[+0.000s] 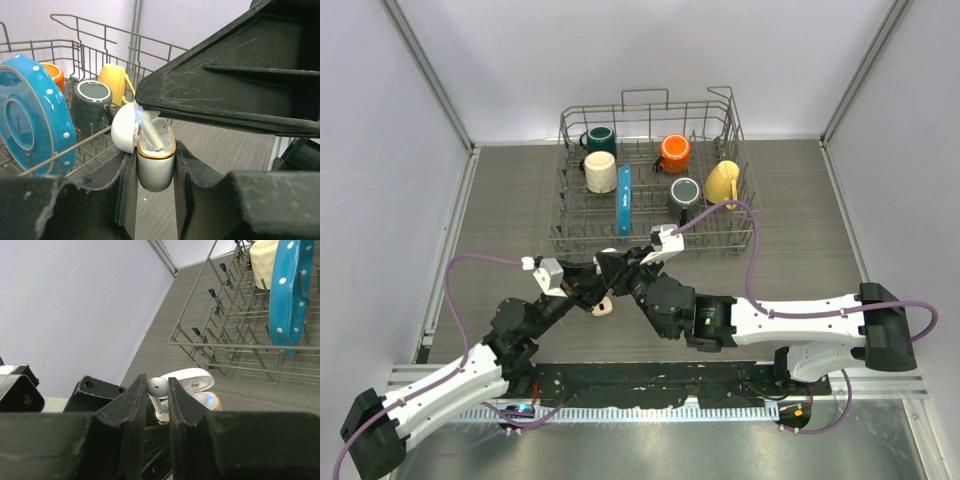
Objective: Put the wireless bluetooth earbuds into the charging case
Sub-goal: Place the earbud in the charging case.
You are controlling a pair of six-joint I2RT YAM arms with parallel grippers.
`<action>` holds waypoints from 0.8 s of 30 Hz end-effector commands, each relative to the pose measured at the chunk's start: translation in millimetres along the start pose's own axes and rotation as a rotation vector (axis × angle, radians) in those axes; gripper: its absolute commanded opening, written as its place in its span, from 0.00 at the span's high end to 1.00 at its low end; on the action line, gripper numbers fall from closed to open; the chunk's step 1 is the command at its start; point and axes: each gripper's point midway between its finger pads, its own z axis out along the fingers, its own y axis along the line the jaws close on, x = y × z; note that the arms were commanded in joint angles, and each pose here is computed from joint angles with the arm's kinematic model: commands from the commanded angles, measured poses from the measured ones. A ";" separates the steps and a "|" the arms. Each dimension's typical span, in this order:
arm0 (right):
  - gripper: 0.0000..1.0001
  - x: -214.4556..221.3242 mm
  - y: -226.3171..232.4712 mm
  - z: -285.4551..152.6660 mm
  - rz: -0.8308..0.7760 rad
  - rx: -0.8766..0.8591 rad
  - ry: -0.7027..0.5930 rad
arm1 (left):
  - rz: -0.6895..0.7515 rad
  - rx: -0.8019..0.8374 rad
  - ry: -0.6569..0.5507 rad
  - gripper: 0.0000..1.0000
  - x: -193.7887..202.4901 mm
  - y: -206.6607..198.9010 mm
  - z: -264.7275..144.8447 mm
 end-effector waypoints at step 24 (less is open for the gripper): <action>0.99 -14.5 1.7 -7.9 -0.033 0.046 -0.109 | -0.045 0.021 -0.193 1.00 -55.7 -10.4 4.1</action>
